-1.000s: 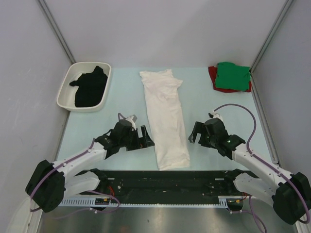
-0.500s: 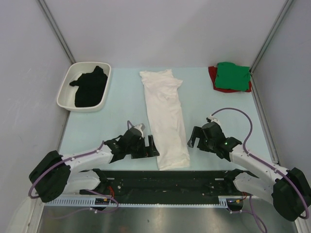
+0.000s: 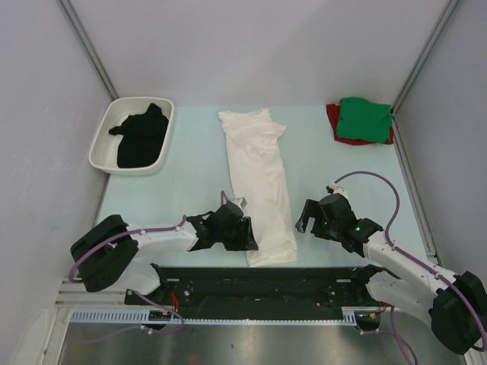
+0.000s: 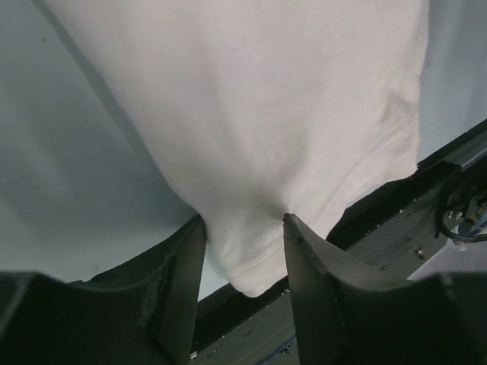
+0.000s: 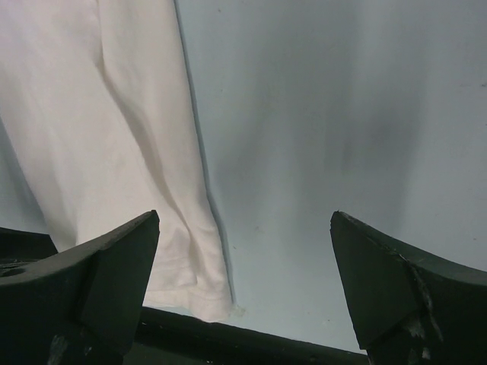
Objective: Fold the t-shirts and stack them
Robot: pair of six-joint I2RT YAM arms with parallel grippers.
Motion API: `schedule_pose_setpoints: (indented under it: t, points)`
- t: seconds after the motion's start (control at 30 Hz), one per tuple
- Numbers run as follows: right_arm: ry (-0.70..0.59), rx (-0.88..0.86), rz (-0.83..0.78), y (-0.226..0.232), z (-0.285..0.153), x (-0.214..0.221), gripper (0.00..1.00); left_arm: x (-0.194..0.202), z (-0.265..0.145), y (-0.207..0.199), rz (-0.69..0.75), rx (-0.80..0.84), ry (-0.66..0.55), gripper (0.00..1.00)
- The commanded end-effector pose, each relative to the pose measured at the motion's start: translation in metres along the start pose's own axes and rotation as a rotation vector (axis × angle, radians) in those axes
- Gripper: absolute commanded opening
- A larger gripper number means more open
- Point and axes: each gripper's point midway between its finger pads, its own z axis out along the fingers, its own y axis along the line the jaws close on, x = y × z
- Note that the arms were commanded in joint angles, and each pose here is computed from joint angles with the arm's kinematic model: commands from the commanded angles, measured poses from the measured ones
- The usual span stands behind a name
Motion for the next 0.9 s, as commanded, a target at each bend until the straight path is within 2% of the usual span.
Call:
schedule_pose_setpoints:
  t: [0.0, 0.03, 0.1, 0.13, 0.2, 0.23, 0.3, 0.43, 0.6, 0.7, 0.8, 0.83, 0.87]
  points:
    - [-0.014, 0.007, 0.015, -0.004, 0.0, 0.0, 1.0, 0.007, 0.006, -0.001, 0.016, -0.026, 0.032, 0.47]
    - [-0.011, 0.009, 0.017, -0.005, 0.001, 0.002, 1.0, 0.008, 0.007, -0.001, 0.017, -0.029, 0.037, 0.39]
    - [-0.011, 0.009, 0.019, -0.005, 0.001, 0.002, 1.0, 0.009, 0.007, -0.001, 0.02, -0.026, 0.044, 0.3]
    - [-0.01, 0.01, 0.018, -0.006, 0.001, 0.003, 1.0, 0.01, 0.007, 0.0, 0.021, -0.031, 0.045, 0.21]
    - [-0.008, 0.008, 0.017, -0.006, 0.001, 0.003, 1.0, 0.012, 0.007, 0.002, 0.022, -0.038, 0.049, 0.13]
    - [-0.007, 0.009, 0.016, -0.006, 0.001, 0.004, 1.0, 0.014, 0.005, 0.003, 0.021, -0.038, 0.049, 0.03]
    - [-0.006, 0.008, 0.018, -0.006, 0.001, 0.004, 1.0, 0.015, 0.002, 0.005, 0.016, -0.041, 0.048, 0.0]
    - [0.004, -0.002, 0.029, -0.005, 0.002, 0.007, 1.0, 0.021, -0.007, 0.012, 0.0, -0.047, 0.031, 0.0]
    - [0.077, -0.069, 0.08, 0.005, 0.006, 0.027, 1.0, 0.021, -0.027, 0.017, -0.06, -0.018, -0.046, 0.0]
    - [0.106, -0.106, 0.108, 0.012, 0.004, 0.039, 1.0, 0.023, -0.033, 0.022, -0.089, -0.001, -0.082, 0.13]
    - [0.096, -0.129, 0.131, 0.015, 0.003, 0.043, 0.99, 0.025, -0.035, 0.024, -0.1, 0.022, -0.096, 0.16]
    - [0.096, -0.133, 0.129, 0.017, 0.002, 0.045, 0.99, 0.027, -0.035, 0.027, -0.106, 0.023, -0.096, 0.35]
    - [0.07, -0.123, 0.136, 0.016, 0.004, 0.04, 0.99, 0.027, -0.035, 0.028, -0.109, 0.021, -0.096, 0.47]
